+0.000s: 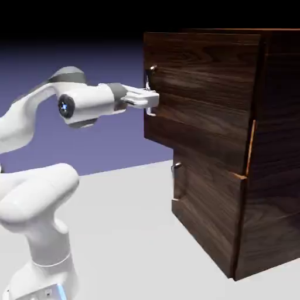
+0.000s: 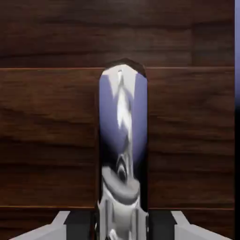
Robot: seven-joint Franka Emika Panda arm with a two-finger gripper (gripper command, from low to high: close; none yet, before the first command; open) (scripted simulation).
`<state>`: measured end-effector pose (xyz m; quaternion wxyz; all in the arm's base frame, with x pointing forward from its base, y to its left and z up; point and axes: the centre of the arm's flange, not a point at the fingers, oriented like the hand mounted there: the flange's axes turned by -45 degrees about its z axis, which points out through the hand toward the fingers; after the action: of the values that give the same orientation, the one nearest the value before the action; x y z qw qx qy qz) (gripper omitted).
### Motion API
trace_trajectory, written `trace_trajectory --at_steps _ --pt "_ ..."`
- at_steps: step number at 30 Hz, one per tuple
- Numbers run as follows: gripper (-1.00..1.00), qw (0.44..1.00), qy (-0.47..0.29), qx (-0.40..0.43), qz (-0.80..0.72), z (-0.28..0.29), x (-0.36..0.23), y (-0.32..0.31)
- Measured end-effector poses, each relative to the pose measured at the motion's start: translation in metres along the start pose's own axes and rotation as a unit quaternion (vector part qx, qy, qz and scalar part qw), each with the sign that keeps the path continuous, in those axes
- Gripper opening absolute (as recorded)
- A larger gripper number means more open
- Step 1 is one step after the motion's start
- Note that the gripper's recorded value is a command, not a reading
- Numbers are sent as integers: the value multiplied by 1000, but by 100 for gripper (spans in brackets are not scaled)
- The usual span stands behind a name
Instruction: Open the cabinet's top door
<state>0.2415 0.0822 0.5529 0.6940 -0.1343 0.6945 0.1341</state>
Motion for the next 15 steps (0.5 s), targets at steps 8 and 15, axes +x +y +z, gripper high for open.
trace_trajectory --at_steps 8,15 --pt "-100 997 0 -76 0 -50 0 -26" --pt "-100 992 -1 -130 0 -83 0 -49"
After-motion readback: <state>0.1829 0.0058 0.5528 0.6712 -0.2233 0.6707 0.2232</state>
